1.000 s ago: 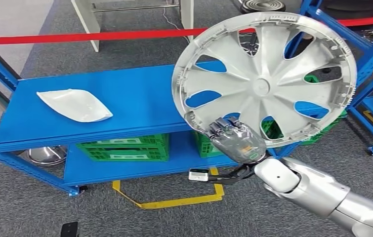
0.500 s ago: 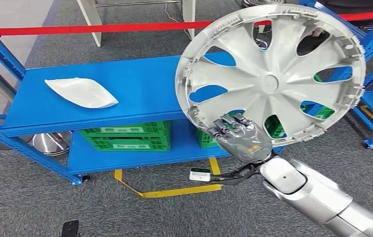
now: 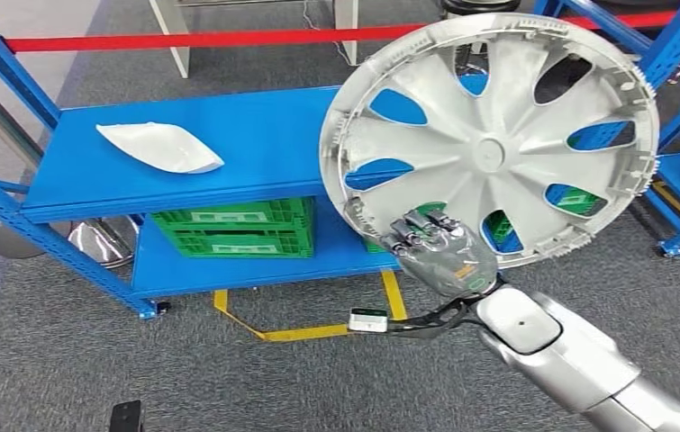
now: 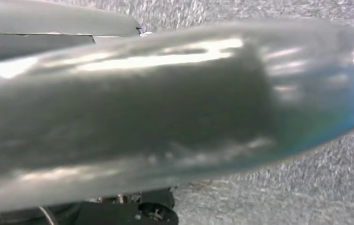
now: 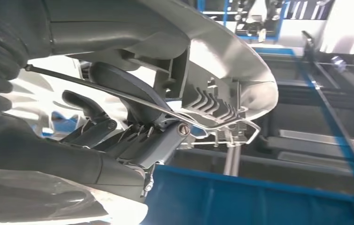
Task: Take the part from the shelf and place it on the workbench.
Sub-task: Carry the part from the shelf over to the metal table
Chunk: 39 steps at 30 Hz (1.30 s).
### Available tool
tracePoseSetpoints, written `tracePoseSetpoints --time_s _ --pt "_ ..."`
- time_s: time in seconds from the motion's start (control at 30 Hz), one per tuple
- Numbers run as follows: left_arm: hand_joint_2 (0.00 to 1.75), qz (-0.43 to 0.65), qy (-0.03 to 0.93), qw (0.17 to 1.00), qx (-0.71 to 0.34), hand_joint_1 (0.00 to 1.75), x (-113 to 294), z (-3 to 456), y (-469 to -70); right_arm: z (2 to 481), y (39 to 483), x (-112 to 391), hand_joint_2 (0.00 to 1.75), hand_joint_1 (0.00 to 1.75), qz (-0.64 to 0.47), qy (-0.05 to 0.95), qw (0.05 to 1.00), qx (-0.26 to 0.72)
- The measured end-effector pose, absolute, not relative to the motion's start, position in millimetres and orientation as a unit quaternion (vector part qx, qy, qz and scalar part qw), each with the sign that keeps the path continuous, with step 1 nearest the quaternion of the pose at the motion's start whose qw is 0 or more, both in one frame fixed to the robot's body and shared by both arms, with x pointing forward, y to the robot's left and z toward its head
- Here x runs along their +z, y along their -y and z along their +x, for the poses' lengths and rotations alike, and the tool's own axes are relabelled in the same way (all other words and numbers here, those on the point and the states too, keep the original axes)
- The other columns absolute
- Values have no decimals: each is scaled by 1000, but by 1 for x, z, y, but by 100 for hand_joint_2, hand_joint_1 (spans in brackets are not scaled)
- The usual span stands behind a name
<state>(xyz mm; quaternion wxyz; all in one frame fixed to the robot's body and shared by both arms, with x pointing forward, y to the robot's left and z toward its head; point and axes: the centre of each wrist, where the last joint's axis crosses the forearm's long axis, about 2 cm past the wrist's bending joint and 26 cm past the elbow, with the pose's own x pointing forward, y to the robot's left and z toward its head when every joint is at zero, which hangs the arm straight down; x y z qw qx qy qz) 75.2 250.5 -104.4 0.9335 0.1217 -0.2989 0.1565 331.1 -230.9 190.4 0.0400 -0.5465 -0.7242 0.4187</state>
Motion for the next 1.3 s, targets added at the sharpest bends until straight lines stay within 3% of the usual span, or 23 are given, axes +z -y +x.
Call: tracePoseSetpoints --time_s 0.7,1.3 --pt "0 128 283 936 164 0 -106 69 -252 344 223 181 175 175 -541 718 63 434" --pt "0 129 281 939 150 0 -106 65 -251 322 230 157 175 175 -546 709 106 433"
